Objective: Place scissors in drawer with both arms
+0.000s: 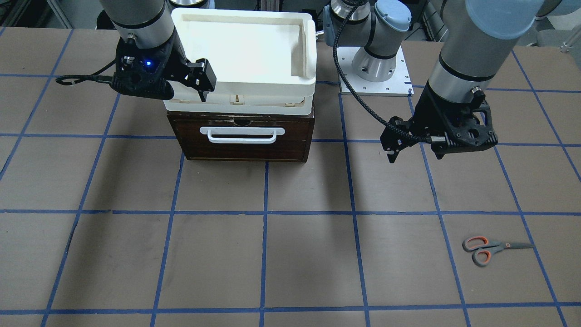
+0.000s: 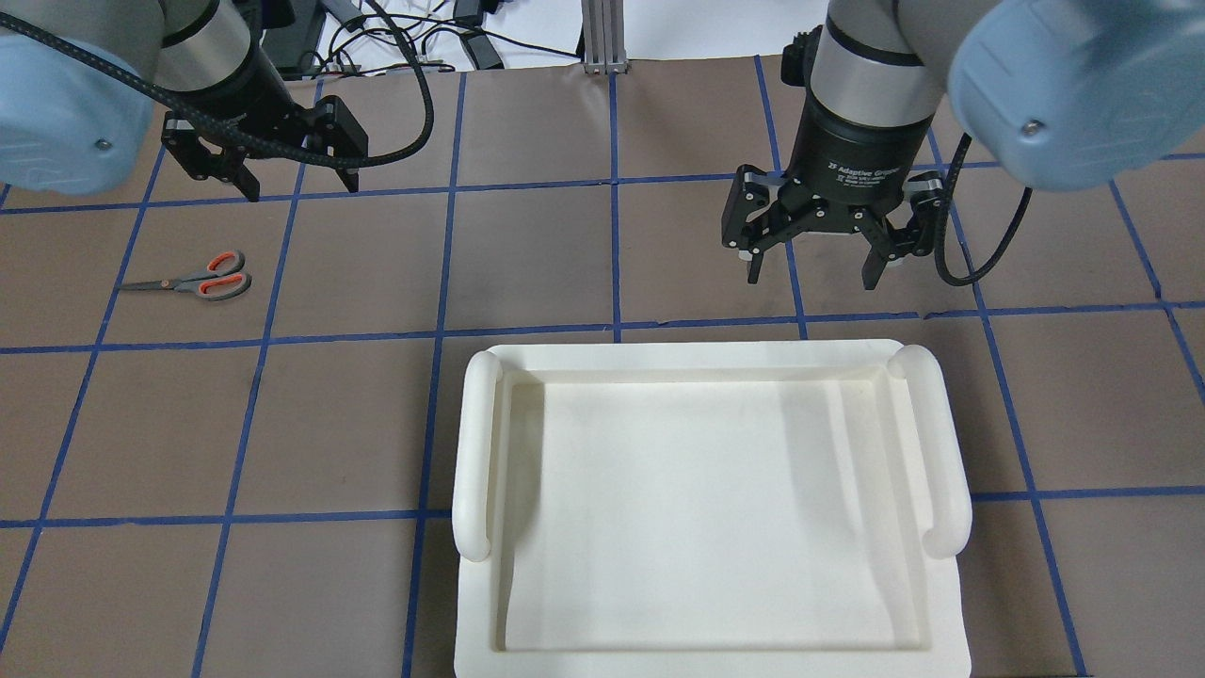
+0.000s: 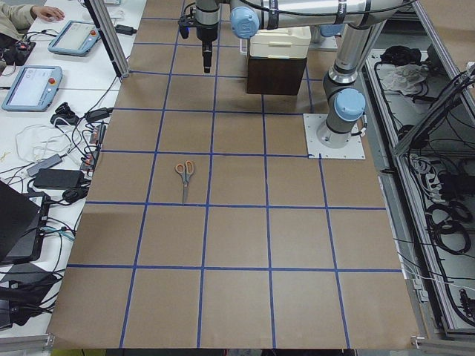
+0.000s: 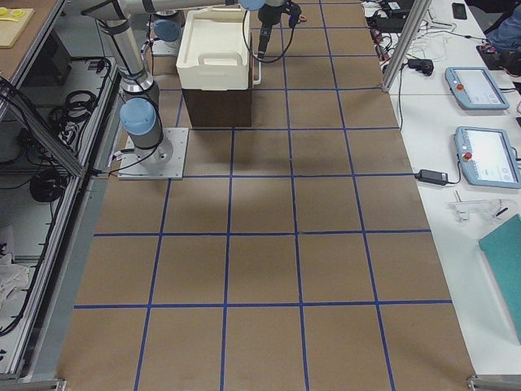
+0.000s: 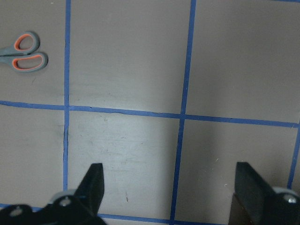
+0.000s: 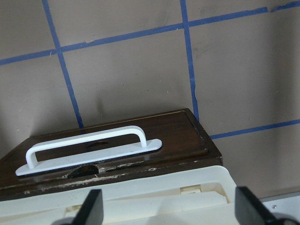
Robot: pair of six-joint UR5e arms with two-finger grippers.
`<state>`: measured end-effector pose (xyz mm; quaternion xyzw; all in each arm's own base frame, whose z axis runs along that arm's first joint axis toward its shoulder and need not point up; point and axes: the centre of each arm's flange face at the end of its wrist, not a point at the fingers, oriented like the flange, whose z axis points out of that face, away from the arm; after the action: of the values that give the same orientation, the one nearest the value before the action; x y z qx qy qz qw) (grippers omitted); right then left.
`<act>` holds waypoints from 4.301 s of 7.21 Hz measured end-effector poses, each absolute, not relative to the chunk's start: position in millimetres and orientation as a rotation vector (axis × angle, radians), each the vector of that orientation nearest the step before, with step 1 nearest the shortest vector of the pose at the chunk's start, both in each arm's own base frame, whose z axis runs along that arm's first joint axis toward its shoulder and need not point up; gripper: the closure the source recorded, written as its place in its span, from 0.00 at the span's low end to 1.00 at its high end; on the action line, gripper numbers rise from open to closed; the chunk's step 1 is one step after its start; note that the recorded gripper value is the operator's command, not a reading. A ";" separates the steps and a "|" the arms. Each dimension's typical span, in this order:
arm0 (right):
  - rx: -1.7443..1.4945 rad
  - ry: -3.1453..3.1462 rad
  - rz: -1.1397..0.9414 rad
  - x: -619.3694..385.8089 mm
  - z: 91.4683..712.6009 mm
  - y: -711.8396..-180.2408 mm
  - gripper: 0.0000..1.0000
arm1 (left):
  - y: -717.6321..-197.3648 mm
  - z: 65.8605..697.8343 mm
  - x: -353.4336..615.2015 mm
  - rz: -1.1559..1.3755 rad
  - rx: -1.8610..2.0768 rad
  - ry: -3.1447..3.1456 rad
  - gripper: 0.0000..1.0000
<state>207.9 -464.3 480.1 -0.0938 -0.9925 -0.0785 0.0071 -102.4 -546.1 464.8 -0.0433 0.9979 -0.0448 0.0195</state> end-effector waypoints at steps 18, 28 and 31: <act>2.557 -2.260 -0.434 319.4 317.7 -522.3 0.03 | -547.2 464.2 -102.1 -0.140 -0.132 3.097 0.00; 2.544 -2.241 -0.442 327.1 291.4 -514.1 0.07 | -577.7 422.2 58.5 -0.003 1.311 2.799 0.00; 2.565 -2.216 -0.431 326.8 289.5 -514.2 0.13 | -614.8 378.1 89.2 -0.026 1.679 2.518 0.00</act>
<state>326.8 -514.2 289.5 0.7435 -0.6425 -0.1250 -0.1373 89.2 -614.8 378.1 0.5538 0.8306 -0.0087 0.0576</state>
